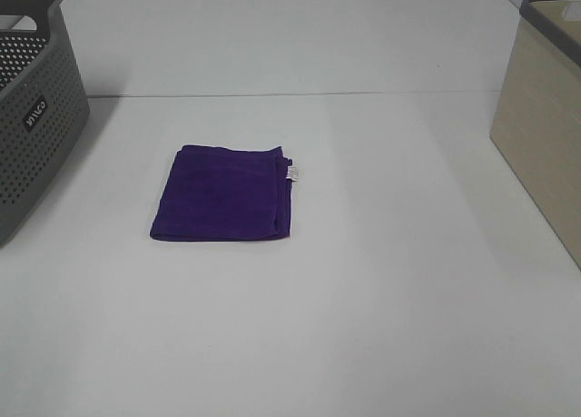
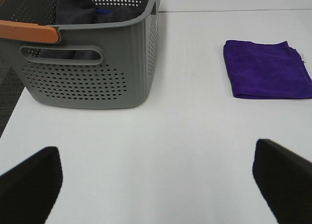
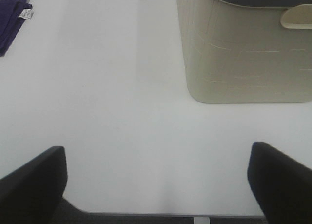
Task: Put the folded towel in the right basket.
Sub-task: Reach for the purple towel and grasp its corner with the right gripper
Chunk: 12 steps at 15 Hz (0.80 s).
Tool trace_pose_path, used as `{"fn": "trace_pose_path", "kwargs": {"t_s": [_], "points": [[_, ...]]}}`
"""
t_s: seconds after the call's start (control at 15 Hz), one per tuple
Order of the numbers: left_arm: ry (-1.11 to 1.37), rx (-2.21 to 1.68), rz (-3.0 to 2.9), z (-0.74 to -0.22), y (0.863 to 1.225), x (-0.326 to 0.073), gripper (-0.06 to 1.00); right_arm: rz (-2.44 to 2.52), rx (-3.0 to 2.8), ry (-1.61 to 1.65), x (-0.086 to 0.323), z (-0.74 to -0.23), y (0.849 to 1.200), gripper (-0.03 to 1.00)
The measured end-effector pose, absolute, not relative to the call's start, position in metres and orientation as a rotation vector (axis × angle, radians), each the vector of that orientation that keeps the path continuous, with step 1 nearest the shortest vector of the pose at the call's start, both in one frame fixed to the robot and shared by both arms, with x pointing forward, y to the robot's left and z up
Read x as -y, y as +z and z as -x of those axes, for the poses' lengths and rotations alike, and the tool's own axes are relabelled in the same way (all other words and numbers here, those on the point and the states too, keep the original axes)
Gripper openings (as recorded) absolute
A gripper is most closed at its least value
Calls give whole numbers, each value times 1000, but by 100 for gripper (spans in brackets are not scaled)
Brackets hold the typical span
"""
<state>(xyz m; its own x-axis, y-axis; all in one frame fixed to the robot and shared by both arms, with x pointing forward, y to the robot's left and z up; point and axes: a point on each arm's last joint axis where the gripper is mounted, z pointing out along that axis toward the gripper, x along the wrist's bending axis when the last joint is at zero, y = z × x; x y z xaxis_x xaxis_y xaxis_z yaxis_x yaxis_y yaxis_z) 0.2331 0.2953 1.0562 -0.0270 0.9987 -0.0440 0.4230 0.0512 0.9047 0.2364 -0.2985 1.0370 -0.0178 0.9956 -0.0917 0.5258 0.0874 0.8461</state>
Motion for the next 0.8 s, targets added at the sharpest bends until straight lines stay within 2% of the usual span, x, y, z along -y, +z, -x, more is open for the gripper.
{"fn": "trace_pose_path", "kwargs": {"t_s": [0.67,0.8], "points": [[945,-1559,-1476,-233,1056,-295,99,-1526,-1636,826,298,-236,1038,96],[945,-1559,-1476,-233,1056,-295,99,-1563,-1654,855,295,-233,1060,96]]}}
